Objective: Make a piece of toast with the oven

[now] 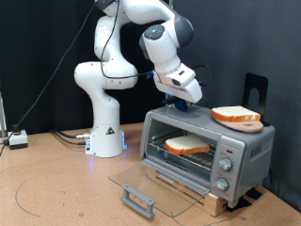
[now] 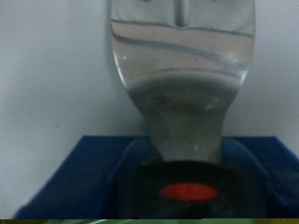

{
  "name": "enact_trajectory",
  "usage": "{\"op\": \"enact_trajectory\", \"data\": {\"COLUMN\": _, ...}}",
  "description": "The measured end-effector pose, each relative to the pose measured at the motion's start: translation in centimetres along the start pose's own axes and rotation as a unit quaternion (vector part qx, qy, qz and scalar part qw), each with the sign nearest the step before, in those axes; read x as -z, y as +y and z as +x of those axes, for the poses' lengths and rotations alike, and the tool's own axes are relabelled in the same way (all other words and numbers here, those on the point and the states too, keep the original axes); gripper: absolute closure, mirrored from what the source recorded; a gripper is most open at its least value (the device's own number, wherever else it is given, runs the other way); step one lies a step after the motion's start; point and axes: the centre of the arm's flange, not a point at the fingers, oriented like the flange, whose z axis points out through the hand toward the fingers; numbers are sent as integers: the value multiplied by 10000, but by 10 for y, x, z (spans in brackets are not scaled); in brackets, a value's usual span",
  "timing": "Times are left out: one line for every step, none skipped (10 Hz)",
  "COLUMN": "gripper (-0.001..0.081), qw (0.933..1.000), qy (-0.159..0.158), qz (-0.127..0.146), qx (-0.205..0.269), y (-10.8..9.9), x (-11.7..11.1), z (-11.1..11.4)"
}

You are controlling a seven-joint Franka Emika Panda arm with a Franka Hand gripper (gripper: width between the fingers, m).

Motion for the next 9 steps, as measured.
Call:
{"op": "enact_trajectory", "data": {"gripper": 411, "qw": 10000, "qy": 42, "qz": -22, "qx": -7, "y": -2, "x": -3, "z": 4}}
{"op": "enact_trajectory", "data": {"gripper": 411, "qw": 9999, "qy": 101, "qz": -4, "qx": -16, "y": -3, "x": -4, "z": 5}}
{"op": "enact_trajectory", "data": {"gripper": 411, "qw": 9999, "qy": 139, "qz": 10, "qx": -13, "y": -3, "x": -4, "z": 6}}
{"op": "enact_trajectory", "data": {"gripper": 404, "qw": 9999, "qy": 158, "qz": 23, "qx": 0, "y": -3, "x": -4, "z": 6}}
{"op": "enact_trajectory", "data": {"gripper": 404, "qw": 9998, "qy": 186, "qz": 80, "qx": 29, "y": -3, "x": -2, "z": 5}}
{"op": "enact_trajectory", "data": {"gripper": 221, "qw": 9995, "qy": 256, "qz": 156, "qx": 64, "y": -2, "x": 2, "z": 4}}
{"op": "enact_trajectory", "data": {"gripper": 90, "qw": 9990, "qy": 360, "qz": 225, "qx": 109, "y": -1, "x": 9, "z": 2}}
{"op": "enact_trajectory", "data": {"gripper": 90, "qw": 9982, "qy": 495, "qz": 301, "qx": 148, "y": 0, "x": 17, "z": -1}}
{"op": "enact_trajectory", "data": {"gripper": 11, "qw": 9970, "qy": 656, "qz": 370, "qx": 180, "y": 2, "x": 28, "z": -3}}
